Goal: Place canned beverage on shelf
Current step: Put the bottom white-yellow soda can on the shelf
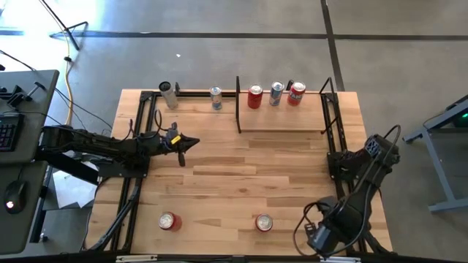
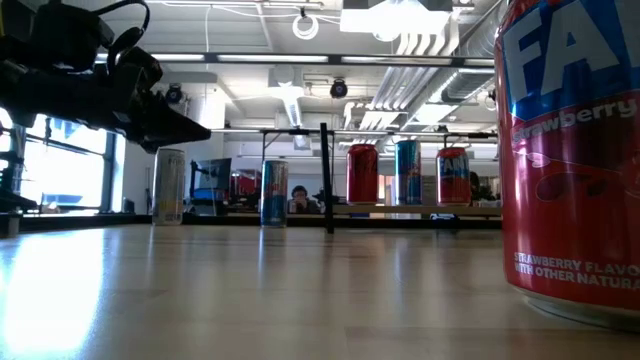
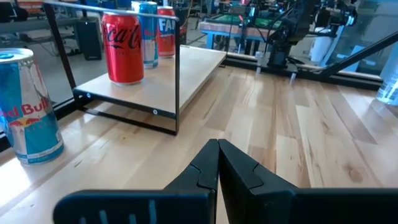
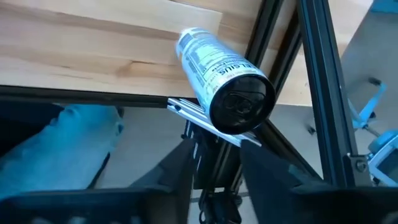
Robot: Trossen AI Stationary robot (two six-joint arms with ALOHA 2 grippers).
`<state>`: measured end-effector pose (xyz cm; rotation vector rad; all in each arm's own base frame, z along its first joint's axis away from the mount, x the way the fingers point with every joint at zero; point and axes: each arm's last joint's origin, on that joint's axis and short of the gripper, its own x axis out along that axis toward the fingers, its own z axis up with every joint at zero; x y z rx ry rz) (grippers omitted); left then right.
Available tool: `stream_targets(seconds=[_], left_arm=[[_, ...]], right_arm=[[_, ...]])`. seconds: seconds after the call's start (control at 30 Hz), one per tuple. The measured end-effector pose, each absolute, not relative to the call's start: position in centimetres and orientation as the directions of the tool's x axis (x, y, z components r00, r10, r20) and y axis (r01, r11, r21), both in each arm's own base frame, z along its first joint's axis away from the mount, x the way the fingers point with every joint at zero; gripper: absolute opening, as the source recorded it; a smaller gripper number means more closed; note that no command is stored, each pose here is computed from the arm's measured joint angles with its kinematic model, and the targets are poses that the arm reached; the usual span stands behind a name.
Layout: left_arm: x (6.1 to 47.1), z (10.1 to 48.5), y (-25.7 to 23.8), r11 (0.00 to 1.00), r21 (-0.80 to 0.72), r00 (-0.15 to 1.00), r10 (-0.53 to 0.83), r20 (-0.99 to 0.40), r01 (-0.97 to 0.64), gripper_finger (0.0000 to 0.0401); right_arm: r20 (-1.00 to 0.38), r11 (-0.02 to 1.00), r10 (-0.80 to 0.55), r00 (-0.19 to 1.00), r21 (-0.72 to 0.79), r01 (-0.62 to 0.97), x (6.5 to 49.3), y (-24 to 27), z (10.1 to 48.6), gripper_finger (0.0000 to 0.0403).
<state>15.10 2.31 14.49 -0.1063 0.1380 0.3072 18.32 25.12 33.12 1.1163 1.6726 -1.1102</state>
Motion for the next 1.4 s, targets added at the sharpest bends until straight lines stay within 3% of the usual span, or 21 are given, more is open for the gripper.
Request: stream_targets(seconds=[0.2,0.43,1.4], left_arm=[[15.08,14.31,2.26,0.952,-0.083,0.946,0.277,-0.170,-0.293,0.0001],[15.07,14.23,2.24,0.953,-0.090,0.946,0.270,-0.179,-0.289,0.0001],[15.07,14.23,2.23,0.955,-0.072,0.946,0.270,-0.178,-0.287,0.0000]], right_arm=[[-0.935,0.169,0.233,-0.269,-0.233,0.958,18.23,25.26,33.14,0.0196],[-0.938,0.136,0.232,-0.256,-0.229,0.964,18.30,25.30,33.13,0.0236],[-0.939,0.108,0.212,-0.270,-0.252,0.962,17.63,25.55,33.12,0.0284]])
